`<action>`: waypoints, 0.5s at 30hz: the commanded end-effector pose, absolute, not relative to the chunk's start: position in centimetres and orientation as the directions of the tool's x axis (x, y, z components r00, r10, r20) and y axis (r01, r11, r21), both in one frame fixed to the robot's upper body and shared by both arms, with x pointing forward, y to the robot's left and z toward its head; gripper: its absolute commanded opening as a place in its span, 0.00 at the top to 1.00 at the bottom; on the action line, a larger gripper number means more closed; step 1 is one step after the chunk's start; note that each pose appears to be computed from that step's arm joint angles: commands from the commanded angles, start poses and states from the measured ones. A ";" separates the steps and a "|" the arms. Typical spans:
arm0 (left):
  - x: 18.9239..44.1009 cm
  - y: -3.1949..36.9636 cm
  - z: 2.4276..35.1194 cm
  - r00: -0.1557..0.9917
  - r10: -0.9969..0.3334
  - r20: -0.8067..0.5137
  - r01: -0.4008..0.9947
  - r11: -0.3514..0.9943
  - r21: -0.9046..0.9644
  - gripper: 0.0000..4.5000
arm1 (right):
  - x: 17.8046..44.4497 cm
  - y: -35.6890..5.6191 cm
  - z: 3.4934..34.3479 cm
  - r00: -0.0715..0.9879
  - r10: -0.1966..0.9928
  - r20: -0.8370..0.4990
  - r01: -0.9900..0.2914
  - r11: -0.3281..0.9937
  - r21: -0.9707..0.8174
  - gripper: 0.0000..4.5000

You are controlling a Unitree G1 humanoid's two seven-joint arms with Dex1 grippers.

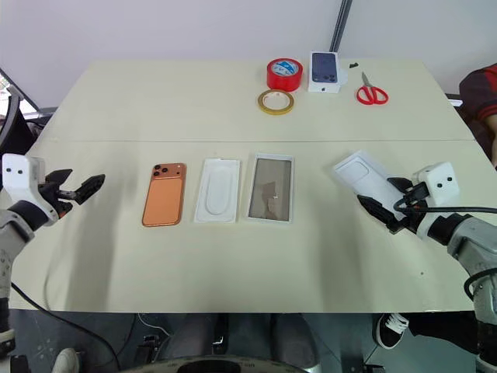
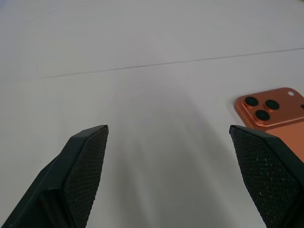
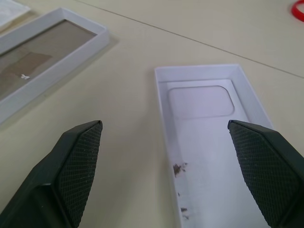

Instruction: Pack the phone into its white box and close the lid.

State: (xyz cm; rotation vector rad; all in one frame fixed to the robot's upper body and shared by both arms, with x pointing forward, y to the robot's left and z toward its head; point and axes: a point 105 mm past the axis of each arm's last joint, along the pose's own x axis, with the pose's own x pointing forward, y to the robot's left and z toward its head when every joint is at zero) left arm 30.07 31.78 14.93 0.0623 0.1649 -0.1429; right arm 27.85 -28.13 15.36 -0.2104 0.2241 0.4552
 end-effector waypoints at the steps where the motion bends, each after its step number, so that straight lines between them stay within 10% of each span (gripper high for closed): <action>1: 29.7 32.1 16.3 0.986 -0.120 -0.117 0.128 0.990 0.060 0.05 | 28.5 -27.7 16.5 0.874 0.428 -0.231 -0.470 0.864 -0.180 0.02; 15: 29.8 30.7 16.3 0.983 -0.158 -0.096 0.163 0.986 0.042 0.05 | 28.8 -26.5 17.2 0.854 0.466 -0.230 -0.510 0.837 -0.198 0.02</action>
